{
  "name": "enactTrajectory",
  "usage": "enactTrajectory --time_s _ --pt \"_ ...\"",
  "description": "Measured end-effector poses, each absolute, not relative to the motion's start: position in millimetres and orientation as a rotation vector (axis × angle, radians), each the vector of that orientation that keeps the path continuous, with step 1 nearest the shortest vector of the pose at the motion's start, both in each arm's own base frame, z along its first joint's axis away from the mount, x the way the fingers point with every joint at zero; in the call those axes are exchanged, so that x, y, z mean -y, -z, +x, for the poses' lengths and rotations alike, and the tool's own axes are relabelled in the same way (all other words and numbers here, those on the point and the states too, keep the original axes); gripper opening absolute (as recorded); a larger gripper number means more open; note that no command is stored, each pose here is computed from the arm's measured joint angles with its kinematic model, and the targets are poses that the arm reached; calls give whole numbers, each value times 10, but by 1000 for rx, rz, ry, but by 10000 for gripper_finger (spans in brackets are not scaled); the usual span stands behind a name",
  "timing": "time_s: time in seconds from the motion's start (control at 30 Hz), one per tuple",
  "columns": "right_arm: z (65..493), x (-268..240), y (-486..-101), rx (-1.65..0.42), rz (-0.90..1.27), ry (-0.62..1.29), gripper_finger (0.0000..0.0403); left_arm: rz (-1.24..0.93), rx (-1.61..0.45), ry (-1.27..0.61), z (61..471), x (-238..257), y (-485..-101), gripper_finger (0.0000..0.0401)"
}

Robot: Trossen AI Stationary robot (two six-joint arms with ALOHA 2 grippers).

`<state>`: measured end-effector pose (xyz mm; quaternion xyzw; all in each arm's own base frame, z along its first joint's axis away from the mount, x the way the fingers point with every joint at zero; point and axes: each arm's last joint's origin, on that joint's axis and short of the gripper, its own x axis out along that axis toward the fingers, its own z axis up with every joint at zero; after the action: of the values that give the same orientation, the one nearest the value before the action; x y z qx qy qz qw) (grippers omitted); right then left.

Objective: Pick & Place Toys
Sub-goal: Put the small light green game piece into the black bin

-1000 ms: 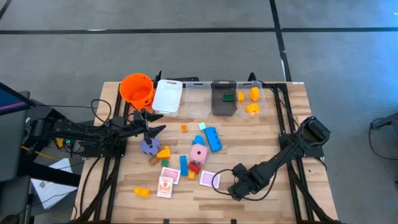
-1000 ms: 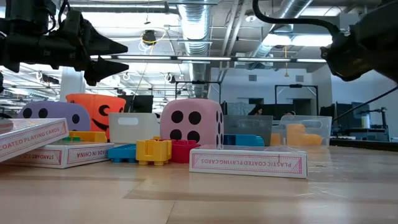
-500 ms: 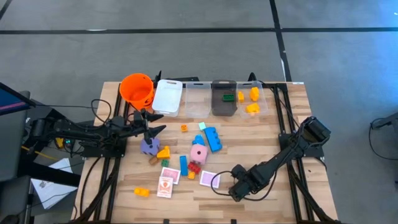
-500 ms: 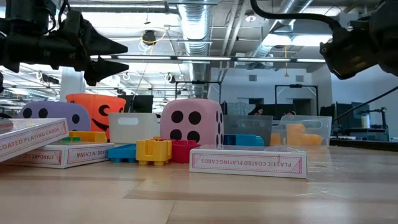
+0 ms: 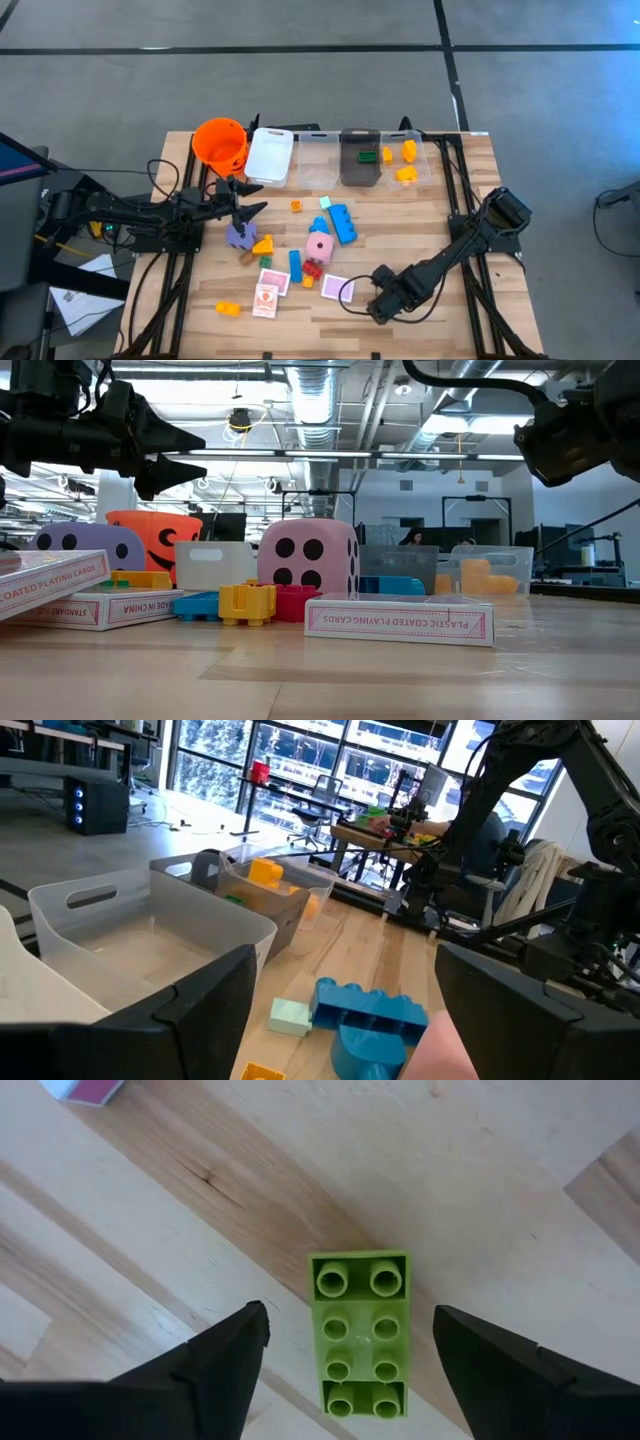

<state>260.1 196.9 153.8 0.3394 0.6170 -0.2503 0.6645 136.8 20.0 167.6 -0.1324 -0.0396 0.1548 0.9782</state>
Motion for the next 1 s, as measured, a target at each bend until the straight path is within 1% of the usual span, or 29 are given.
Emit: enactTrajectory --time_s 0.3,0.4,0.57,0.77,0.93,1.0 --pt "2577 -1946 -1534 -1409 755 601 281 -267 80 -312 1368 -200 -1677 301" --pt "2541 -1915 -1530 -1434 727 641 281 -267 80 -312 1368 -200 -1677 301" --pt "2569 -1941 -1533 -1430 741 589 281 -267 80 -312 1367 -200 -1676 301" --pt "2566 -1935 -1532 -1425 733 597 281 -267 77 -312 1368 -200 -1674 301" --pt "2501 -1885 -1528 -1466 742 714 281 -266 71 -313 1368 -200 -1667 301" --pt "2490 -1877 -1528 -1472 744 733 281 -266 71 -313 1368 -200 -1668 301"
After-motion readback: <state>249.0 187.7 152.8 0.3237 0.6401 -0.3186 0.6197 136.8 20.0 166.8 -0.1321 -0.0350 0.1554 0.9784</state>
